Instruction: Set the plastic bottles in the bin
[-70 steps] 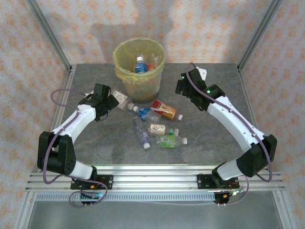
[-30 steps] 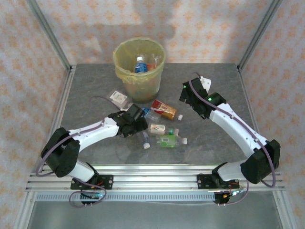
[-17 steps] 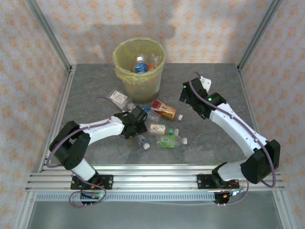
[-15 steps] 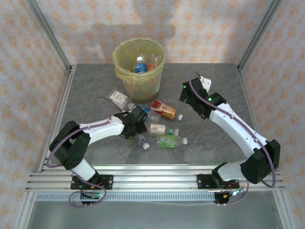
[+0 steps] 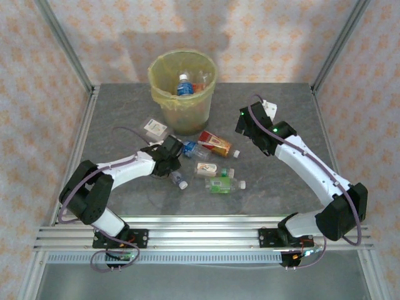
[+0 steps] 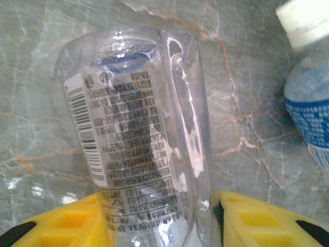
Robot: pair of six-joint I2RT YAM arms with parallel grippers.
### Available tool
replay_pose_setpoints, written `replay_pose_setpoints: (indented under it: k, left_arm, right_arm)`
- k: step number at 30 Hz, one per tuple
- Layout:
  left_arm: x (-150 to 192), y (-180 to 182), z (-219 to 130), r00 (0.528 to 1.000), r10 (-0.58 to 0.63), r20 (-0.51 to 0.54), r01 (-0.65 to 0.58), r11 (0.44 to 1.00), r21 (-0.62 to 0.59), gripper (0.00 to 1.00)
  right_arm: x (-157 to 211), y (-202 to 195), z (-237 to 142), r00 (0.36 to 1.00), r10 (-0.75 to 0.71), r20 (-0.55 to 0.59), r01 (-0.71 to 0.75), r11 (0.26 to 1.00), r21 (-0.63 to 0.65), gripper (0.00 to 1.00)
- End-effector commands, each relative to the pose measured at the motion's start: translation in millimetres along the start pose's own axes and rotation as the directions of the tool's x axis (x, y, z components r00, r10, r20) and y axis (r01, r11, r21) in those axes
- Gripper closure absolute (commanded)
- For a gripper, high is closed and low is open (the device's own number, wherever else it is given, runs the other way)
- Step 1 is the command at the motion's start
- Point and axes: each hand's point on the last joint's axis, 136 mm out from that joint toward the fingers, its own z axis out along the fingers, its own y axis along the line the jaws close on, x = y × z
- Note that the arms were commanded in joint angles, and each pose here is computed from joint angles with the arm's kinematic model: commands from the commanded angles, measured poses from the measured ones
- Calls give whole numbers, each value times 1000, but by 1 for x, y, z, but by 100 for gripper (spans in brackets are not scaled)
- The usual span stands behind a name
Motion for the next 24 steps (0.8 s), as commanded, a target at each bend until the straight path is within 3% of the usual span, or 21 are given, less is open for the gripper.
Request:
replay_pose_setpoints:
  k: [1,6,14,24]
  left_arm:
    - [3,29,11,1000,25,3,-25,994,-102,55]
    - [8,30,20,1000,19,-22,-21,993,-113,41]
    - [14,33,31,999,14,-46,-20,991,-131,40]
    - [7,33,25,1000,11,-28,-15,991,-136,60]
  right_arm:
    - [-9,-4,-5,1000,13,21,-13,1000,14,1]
    - [-8,-6,-6,1000,12,22,-12,1000,21,1]
    - [-9,-8,-6,1000,11,25,-11,1000,28,1]
    - [-11,-10,-10,999,11,33,-12,999,31,1]
